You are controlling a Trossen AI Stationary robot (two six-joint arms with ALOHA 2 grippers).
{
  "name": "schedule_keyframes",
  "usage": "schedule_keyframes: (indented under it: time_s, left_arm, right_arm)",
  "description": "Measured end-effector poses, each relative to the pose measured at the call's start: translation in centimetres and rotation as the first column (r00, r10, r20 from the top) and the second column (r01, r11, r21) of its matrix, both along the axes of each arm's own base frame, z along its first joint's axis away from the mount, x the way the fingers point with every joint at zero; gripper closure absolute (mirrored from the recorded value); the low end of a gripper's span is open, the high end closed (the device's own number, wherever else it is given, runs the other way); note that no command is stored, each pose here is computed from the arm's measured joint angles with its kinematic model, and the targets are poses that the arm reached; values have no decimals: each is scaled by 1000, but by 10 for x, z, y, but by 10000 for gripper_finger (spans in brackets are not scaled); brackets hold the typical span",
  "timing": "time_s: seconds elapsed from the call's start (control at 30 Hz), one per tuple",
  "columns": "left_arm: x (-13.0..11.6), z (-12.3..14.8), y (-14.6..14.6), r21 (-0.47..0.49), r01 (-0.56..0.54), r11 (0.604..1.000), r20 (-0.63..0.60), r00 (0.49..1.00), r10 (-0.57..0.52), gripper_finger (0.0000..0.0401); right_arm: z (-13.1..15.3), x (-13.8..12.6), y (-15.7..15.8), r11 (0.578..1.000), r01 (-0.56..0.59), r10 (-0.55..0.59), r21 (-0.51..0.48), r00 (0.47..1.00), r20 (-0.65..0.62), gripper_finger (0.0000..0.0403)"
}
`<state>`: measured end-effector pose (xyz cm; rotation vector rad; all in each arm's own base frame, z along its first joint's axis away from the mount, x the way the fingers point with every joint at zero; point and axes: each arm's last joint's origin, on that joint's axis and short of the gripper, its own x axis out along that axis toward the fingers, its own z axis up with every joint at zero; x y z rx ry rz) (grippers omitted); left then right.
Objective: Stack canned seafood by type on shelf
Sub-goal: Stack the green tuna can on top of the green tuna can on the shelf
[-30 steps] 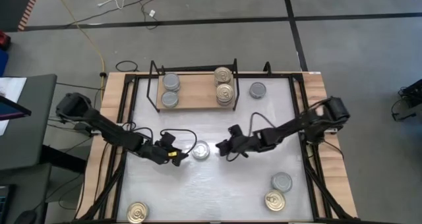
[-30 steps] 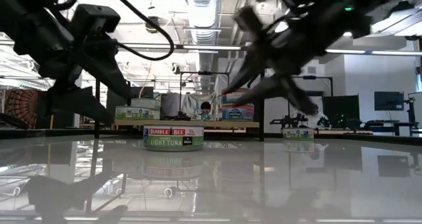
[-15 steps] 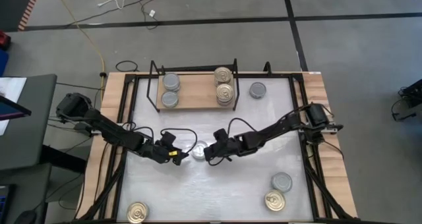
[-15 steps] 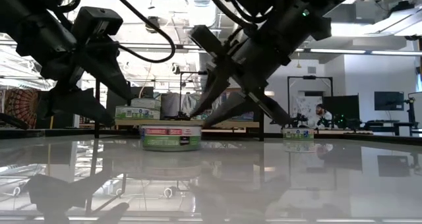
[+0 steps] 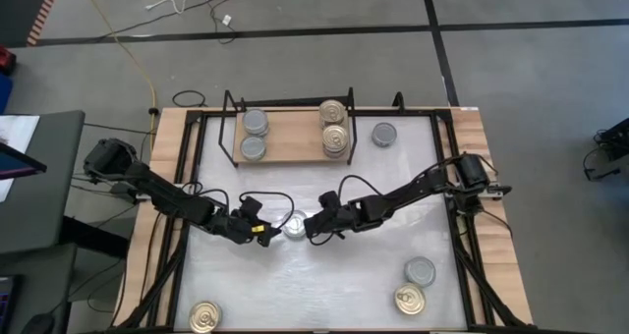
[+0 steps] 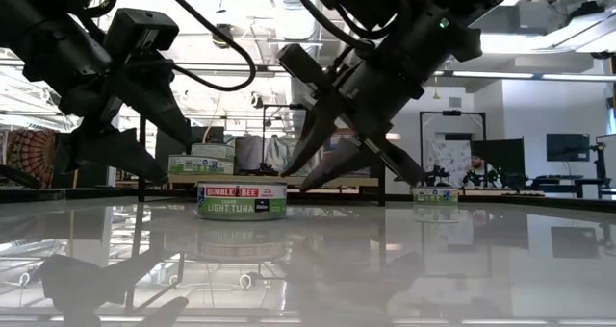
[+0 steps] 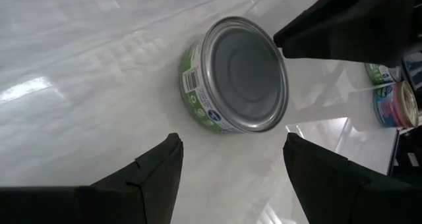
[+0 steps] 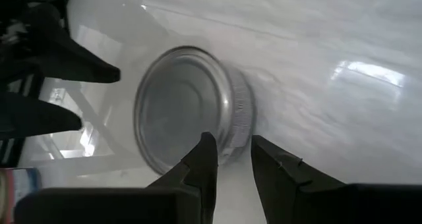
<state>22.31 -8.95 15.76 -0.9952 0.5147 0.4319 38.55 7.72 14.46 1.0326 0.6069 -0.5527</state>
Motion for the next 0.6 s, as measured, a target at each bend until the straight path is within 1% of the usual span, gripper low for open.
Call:
schedule_keyframes:
  time_s: [0.17, 0.3, 0.4, 0.5, 0.6]
  left_arm:
    - [0, 0, 0, 1, 0, 1000, -2, 1000, 0, 150]
    - [0, 0, 0, 3, 0, 1000, -4, 1000, 0, 150]
    - [0, 0, 0, 4, 0, 1000, -5, 1000, 0, 150]
    - [-1, -1, 0, 7, 0, 1000, -11, 1000, 0, 150]
    - [-1, -1, 1, 9, 0, 1000, -17, 1000, 0, 150]
  right_arm:
    - [2, 2, 1, 1000, -4, 4, 4, 999, 32, 285]
    - [0, 3, -4, 1000, -2, 2, -9, 1000, 18, 285]
    - [-3, 5, -3, 1000, 7, -8, 24, 999, 32, 285]
    - [-3, 11, 2, 999, 8, -9, 32, 999, 48, 285]
    - [-10, 13, 1, 1000, 13, -13, 22, 1000, 4, 284]
